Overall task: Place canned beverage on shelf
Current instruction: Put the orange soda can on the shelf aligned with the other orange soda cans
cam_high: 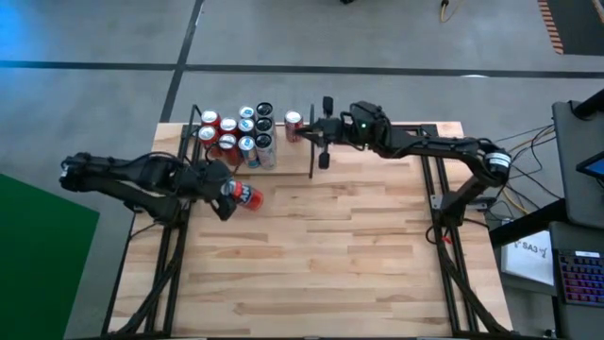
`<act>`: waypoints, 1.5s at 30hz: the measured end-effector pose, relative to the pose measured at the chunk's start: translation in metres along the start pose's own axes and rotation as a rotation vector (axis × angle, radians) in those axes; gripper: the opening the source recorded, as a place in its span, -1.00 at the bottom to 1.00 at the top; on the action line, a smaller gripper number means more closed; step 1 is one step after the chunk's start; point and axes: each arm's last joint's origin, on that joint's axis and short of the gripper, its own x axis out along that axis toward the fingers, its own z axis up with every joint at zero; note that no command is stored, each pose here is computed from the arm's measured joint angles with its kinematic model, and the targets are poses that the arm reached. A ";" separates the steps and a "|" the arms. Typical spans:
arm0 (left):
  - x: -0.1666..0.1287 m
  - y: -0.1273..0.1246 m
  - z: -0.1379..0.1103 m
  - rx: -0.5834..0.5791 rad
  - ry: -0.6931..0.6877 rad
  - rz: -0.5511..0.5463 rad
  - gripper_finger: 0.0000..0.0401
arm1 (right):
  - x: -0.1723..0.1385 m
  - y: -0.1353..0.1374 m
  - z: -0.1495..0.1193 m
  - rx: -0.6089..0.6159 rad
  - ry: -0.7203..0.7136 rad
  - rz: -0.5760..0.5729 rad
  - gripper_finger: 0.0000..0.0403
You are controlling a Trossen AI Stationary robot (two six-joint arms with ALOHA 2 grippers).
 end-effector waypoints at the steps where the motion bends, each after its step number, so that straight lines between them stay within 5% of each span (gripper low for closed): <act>1: -0.001 0.002 0.002 -0.011 -0.001 0.012 0.49 | -0.003 -0.001 0.003 0.001 0.009 -0.001 -0.95; 7: -0.018 0.011 0.030 -0.104 -0.042 0.060 0.49 | -0.016 -0.003 0.007 0.029 0.083 0.016 -0.95; 15: -0.028 0.018 0.049 -0.073 0.180 0.273 0.49 | -0.016 -0.002 0.002 0.066 0.125 0.029 -0.95; 29: 0.005 0.019 0.062 0.025 0.404 0.276 0.49 | -0.018 0.002 -0.006 0.094 0.199 0.058 -0.95; 41: 0.042 0.040 0.038 0.415 0.562 0.419 0.49 | -0.018 0.002 -0.007 0.095 0.204 0.060 -0.95; 45: 0.050 0.049 0.033 0.432 0.580 0.452 0.49 | -0.018 0.002 -0.007 0.095 0.204 0.060 -0.95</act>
